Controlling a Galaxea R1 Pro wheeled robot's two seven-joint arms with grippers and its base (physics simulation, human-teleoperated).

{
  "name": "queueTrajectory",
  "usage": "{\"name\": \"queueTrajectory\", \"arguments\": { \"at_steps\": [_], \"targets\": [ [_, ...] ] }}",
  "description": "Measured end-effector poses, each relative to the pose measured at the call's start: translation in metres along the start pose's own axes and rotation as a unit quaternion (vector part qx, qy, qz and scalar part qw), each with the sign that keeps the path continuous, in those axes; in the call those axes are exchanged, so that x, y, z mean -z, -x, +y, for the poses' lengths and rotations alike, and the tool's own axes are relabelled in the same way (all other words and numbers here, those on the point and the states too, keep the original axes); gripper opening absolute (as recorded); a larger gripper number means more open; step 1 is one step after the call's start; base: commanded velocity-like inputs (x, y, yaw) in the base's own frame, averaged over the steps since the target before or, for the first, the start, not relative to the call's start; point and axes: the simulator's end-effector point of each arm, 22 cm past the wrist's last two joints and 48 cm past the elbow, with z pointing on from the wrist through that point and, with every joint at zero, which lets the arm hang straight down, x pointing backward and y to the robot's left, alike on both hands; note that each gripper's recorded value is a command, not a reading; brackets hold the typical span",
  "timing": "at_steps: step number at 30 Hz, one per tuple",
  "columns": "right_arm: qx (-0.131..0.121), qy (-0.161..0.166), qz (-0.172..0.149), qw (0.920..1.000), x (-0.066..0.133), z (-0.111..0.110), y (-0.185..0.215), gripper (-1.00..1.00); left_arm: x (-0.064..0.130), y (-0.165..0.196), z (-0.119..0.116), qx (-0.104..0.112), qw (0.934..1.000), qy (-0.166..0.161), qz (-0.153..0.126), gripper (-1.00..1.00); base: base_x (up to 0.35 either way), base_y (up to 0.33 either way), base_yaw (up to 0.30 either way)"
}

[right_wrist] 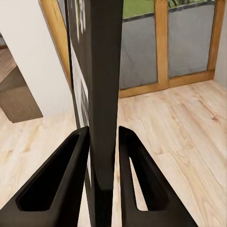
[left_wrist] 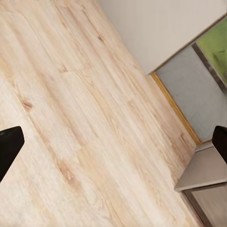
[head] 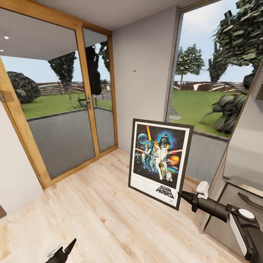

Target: Pick up the poster from the kitchen countertop and hang it on one of the wall nails in the kitchen.

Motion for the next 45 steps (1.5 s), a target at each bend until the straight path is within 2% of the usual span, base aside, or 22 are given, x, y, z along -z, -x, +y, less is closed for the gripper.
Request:
{"name": "queueTrajectory", "arguments": {
  "at_steps": [25,45],
  "targets": [
    [0.013,0.001,-0.014,0.9998,0.005,0.006,0.018,-1.00,0.000,0.014,-0.010,-0.004,0.9998,-0.011,-0.015,1.00,0.007,0.002,0.000],
    [0.013,0.002,-0.015,0.9998,0.006,0.006,0.018,-1.00,0.000,0.014,-0.010,-0.004,0.9998,-0.011,-0.015,1.00,0.273,0.149,0.000]
  ]
}}
